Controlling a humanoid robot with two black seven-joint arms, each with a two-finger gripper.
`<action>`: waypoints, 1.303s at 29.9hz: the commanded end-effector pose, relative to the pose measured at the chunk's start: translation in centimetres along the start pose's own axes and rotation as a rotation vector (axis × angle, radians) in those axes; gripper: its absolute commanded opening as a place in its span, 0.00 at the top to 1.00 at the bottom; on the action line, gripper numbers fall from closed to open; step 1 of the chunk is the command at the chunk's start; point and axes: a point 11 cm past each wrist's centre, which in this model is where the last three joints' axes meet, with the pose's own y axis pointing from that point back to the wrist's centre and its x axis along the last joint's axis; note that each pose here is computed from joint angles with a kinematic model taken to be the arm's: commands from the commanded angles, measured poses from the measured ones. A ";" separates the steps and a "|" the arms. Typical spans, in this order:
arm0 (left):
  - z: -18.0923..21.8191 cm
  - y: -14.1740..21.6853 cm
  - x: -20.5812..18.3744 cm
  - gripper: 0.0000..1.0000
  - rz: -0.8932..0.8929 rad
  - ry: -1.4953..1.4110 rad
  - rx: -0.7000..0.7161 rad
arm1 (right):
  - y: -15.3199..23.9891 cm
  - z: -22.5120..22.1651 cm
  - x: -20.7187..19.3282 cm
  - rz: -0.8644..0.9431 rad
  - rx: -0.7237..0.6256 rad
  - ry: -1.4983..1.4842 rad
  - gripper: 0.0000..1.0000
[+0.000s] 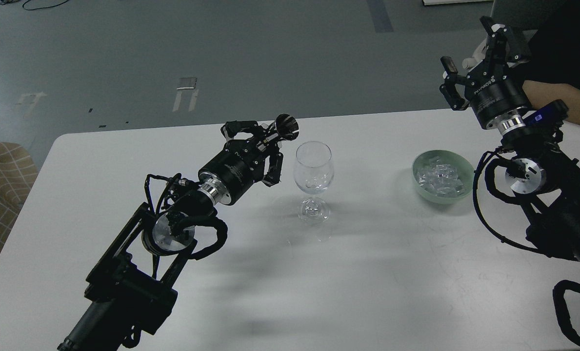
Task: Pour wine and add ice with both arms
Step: 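Bring the held jigger over the wine glass rim, then tilt the jigger with the left gripper to pour into the glass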
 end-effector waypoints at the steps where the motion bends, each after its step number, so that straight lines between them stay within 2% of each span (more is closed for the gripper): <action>1: 0.2 -0.1 -0.3 1.00 -0.006 -0.011 -0.001 | 0.0 -0.1 0.0 -0.001 0.001 0.001 0.00; 21: 1.0 -0.8 -0.7 1.00 0.015 -0.111 -0.008 | 0.0 -0.1 0.0 -0.001 0.001 0.001 0.00; 27: -0.4 -1.0 -1.2 1.00 0.004 -0.160 0.036 | 0.0 0.0 0.1 0.001 0.001 0.000 0.00; 39: -0.2 -1.0 -0.9 1.00 0.015 -0.202 0.039 | 0.1 -0.1 0.0 -0.002 0.001 0.001 0.00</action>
